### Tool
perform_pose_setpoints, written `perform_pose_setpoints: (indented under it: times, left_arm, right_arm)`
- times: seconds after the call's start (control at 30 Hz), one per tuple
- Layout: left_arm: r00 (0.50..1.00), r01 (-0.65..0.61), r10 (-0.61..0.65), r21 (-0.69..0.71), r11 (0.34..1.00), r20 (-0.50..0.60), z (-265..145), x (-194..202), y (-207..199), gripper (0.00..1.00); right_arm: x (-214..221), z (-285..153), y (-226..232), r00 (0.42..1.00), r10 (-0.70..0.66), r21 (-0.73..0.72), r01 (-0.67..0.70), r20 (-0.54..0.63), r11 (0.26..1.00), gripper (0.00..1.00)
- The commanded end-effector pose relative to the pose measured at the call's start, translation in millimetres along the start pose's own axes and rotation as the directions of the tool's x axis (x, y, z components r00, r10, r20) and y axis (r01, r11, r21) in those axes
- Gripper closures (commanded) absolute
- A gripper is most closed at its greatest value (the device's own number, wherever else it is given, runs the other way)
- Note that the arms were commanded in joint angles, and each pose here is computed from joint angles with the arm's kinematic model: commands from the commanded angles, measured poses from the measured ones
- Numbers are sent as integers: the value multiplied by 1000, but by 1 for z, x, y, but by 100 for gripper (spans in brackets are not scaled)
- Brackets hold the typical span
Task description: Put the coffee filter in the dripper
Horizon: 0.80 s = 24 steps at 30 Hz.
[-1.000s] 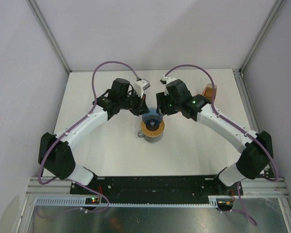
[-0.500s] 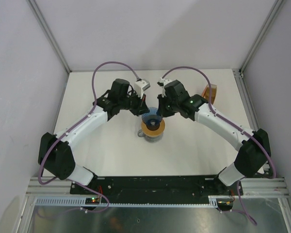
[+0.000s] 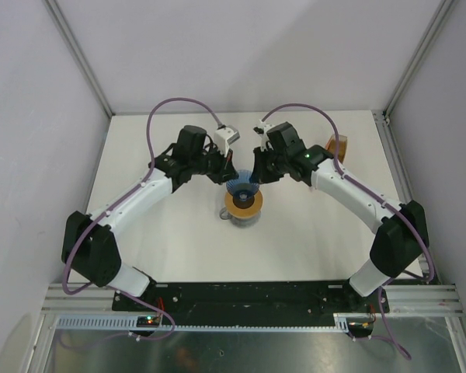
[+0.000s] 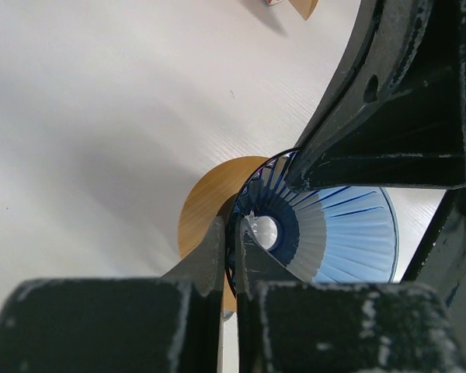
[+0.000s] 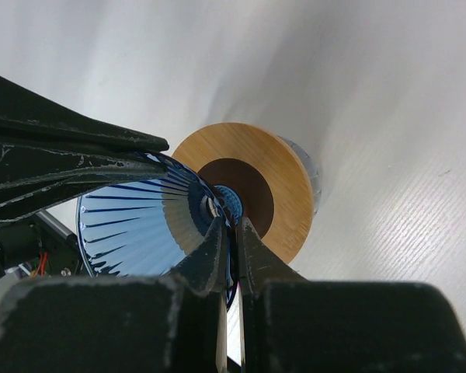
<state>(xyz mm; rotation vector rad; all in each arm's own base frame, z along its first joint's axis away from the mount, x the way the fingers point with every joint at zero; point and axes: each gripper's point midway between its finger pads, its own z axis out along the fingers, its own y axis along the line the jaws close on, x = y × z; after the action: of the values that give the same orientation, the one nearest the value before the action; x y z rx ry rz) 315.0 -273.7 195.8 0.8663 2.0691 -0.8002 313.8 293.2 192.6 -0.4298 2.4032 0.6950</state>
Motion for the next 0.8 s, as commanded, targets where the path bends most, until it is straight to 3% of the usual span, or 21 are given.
perform_pose_setpoints:
  times: [0.0, 0.77]
  left_arm:
    - [978, 64, -63, -4, 998, -198, 11, 61, 7, 100]
    - [959, 65, -46, 60, 996, -280, 4, 112, -2, 100]
  right_arm:
    - [41, 22, -31, 987, 57, 104, -42, -152, 994, 100]
    - [64, 29, -40, 982, 33, 175, 0, -186, 985, 100]
